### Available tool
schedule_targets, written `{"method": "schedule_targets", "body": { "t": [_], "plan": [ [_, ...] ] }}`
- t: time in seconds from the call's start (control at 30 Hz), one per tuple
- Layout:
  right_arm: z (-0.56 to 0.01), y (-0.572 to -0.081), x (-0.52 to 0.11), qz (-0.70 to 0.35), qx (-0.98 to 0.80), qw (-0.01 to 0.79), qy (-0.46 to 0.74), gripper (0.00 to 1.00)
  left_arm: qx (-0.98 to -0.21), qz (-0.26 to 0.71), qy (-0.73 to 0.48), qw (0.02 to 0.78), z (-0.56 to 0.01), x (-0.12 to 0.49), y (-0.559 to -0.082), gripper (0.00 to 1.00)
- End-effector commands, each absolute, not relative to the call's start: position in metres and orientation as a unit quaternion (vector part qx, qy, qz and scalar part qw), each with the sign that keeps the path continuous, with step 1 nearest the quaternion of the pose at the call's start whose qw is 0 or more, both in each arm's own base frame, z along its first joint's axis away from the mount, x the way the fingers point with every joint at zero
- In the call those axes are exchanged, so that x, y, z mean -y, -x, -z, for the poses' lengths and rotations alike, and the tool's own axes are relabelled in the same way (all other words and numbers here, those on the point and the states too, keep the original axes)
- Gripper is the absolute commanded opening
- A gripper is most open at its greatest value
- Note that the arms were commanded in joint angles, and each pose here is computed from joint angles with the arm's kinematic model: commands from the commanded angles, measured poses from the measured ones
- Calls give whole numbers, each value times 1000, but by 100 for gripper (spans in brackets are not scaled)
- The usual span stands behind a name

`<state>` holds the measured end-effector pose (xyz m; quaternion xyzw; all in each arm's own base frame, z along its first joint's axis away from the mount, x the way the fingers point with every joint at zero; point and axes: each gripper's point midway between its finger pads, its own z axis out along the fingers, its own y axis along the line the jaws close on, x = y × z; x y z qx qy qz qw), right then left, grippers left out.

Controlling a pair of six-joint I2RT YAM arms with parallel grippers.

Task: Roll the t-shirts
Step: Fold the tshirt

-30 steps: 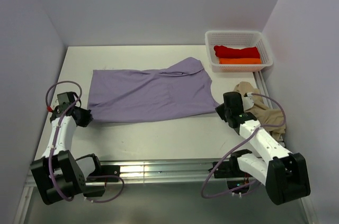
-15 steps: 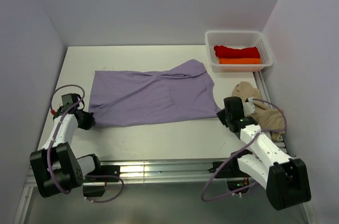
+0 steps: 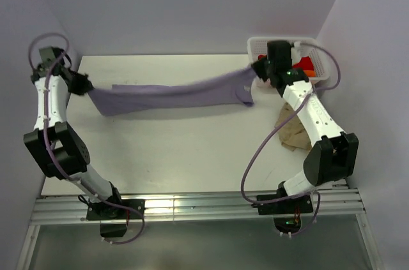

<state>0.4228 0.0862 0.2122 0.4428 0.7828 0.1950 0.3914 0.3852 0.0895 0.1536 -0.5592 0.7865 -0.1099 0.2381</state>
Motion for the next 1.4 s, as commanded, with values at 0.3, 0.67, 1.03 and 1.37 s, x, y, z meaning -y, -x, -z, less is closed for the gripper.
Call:
{"method": "schedule_targets", "body": {
  "t": [0.3,0.67,1.03,1.37],
  "plan": [
    [-145,-385,-80,-219,-788,365,-444,0,-792,106,558,222,-94,-76,-305,0],
    [-141,-362,-63,-176,-799,380,-431,0,-798,70,554,228,-100,-85,-289,0],
    [-280,-413,-71,-223,-765,454,-397,0,-799,118,521,276,-224,-103,-356,0],
    [-386,-376,-73,-293,-710,530,-358,0,-763,181,479,394,-350,-93,-336,0]
  ]
}}
